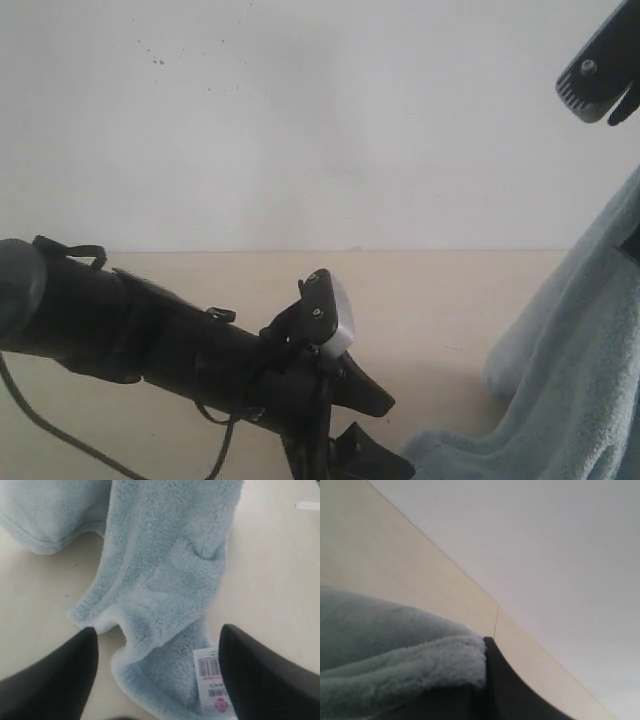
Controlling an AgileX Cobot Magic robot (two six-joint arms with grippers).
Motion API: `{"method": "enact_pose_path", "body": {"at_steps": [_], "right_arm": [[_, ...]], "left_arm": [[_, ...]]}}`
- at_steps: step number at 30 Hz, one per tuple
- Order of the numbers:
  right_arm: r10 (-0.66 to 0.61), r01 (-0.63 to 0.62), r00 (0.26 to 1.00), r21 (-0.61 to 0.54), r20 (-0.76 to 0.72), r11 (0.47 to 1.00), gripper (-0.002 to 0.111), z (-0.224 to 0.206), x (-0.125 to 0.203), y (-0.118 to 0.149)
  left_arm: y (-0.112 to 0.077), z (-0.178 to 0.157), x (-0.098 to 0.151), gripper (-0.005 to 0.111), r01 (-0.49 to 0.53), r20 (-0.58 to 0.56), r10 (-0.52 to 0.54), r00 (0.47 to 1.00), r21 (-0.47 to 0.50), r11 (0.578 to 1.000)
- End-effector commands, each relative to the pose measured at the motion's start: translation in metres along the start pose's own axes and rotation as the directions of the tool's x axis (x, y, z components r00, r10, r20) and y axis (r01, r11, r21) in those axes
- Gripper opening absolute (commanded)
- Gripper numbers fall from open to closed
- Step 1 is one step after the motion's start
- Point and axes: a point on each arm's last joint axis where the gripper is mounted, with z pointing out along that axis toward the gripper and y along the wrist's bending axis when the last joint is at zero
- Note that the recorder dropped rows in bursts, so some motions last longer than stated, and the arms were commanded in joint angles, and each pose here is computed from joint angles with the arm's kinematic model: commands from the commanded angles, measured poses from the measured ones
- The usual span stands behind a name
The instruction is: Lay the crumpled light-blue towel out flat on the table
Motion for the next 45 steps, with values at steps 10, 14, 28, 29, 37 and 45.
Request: {"method": "enact_pose_path", "body": {"at_steps": [10, 14, 28, 29, 37, 45], "right_arm": [[0.020, -0.020, 1.000, 0.005, -0.001, 1.000, 0.001, 0.000, 0.001, -0.001], [0.020, -0.020, 1.000, 0.007, -0.007, 1.000, 0.001, 0.000, 0.001, -0.001], [0.031, -0.031, 0.999, 0.011, -0.015, 0.999, 0.001, 0.000, 0.002, -0.001], [0.038, -0.038, 0.999, 0.011, -0.015, 0.999, 0.001, 0.000, 0.002, -0.001], [0.069, -0.069, 0.998, 0.000, 0.013, 0.998, 0.001, 0.000, -0.001, 0.000], [0.071, -0.071, 0.993, 0.002, 0.099, 0.997, 0.001, 0.004, -0.008, -0.003]], "left_arm": [[0.027, 0.033, 0.005, 0.065, 0.057, -0.004, -0.056, 0.998, 0.050, 0.997], [0.025, 0.041, 0.016, 0.065, 0.146, -0.028, -0.144, 0.989, 0.102, 0.984], [0.021, 0.035, 0.011, 0.004, 0.173, -0.056, -0.167, 0.984, 0.128, 0.977], [0.020, 0.032, 0.007, 0.004, 0.164, -0.053, -0.159, 0.986, 0.124, 0.979], [0.042, -0.035, -0.049, 0.004, 0.017, -0.067, -0.039, 0.997, -0.306, 0.952], [0.040, -0.113, -0.048, 0.004, 0.161, 0.029, -0.191, 0.981, -0.667, 0.728]]}}
